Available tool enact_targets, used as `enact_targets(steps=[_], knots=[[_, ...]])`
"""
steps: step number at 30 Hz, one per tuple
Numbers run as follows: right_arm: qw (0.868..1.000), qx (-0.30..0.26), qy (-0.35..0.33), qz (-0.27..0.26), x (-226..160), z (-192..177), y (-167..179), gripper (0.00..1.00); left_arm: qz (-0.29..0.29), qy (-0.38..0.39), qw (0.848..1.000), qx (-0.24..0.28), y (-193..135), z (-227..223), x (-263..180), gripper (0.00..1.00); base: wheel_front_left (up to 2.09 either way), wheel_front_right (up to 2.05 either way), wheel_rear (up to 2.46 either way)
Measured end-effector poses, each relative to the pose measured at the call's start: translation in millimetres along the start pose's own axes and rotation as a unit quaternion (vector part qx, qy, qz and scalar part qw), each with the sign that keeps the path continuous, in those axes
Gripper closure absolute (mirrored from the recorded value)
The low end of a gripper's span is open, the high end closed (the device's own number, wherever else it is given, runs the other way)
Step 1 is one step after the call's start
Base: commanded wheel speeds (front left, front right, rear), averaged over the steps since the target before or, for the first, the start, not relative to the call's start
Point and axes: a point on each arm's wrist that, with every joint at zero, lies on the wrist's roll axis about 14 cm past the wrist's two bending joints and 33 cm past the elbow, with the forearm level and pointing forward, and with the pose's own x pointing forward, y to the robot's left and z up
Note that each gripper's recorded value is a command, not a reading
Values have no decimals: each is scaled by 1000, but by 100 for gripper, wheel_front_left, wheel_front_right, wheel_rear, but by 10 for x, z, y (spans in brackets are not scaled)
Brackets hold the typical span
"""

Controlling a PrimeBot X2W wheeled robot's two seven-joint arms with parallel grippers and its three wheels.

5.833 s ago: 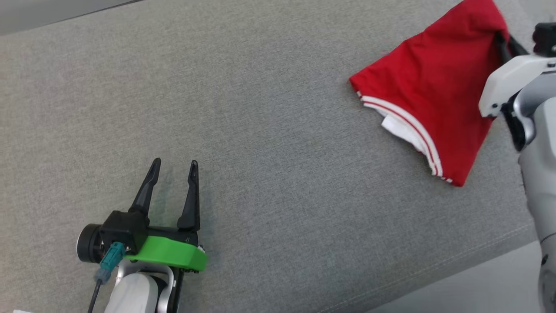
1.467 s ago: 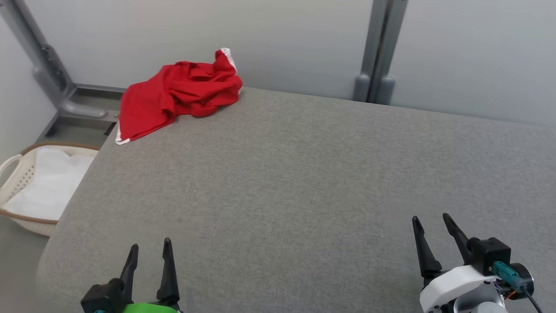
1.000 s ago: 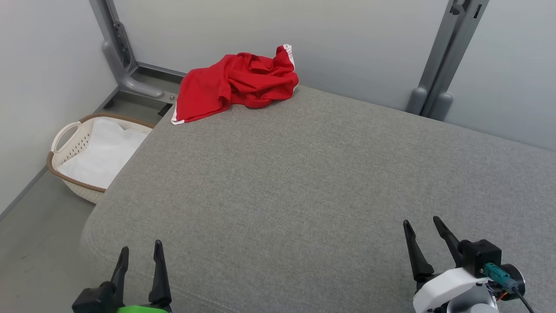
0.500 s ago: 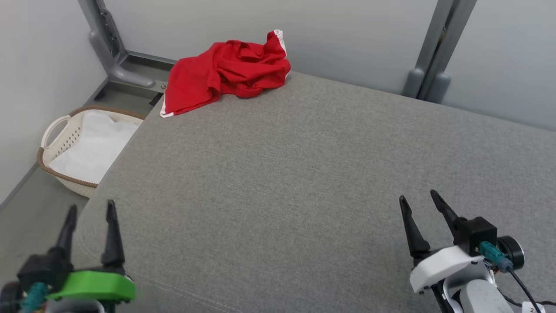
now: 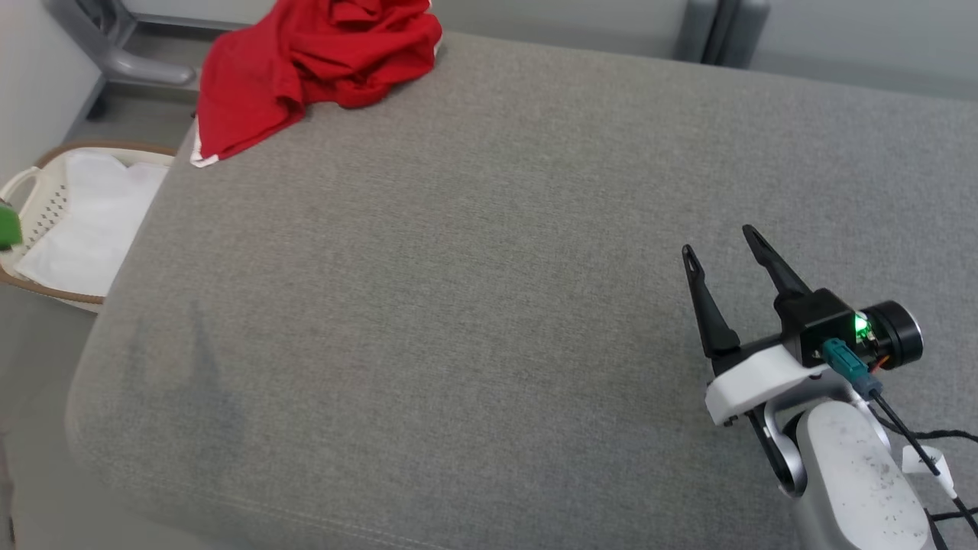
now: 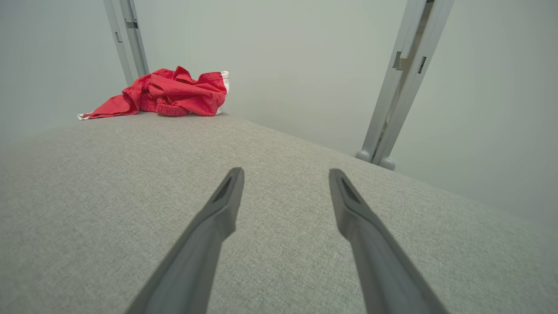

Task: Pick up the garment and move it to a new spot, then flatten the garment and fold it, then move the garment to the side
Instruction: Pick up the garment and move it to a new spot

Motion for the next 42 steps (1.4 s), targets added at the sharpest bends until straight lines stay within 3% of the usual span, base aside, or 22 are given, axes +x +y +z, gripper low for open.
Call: enact_targets(steps=[9,14,23,34,42], knots=[[999,-21,25,-41,85,-251,-424,0,-20,97,994,-37,-480,-847,782,0,0,0,0],[997,-26,35,-61,97,-405,-620,0,-27,175,983,-52,-765,-1525,882,0,0,0,0],[993,-35,53,-94,35,-644,-910,0,-88,296,951,-29,-1368,-2585,711,0,0,0,0],[987,-48,97,-120,-147,-949,-1111,0,-71,376,924,-16,-1394,-3279,552,0,0,0,0],[983,-59,111,-135,-280,-972,-1222,0,-63,382,922,-15,-1437,-3426,604,0,0,0,0]])
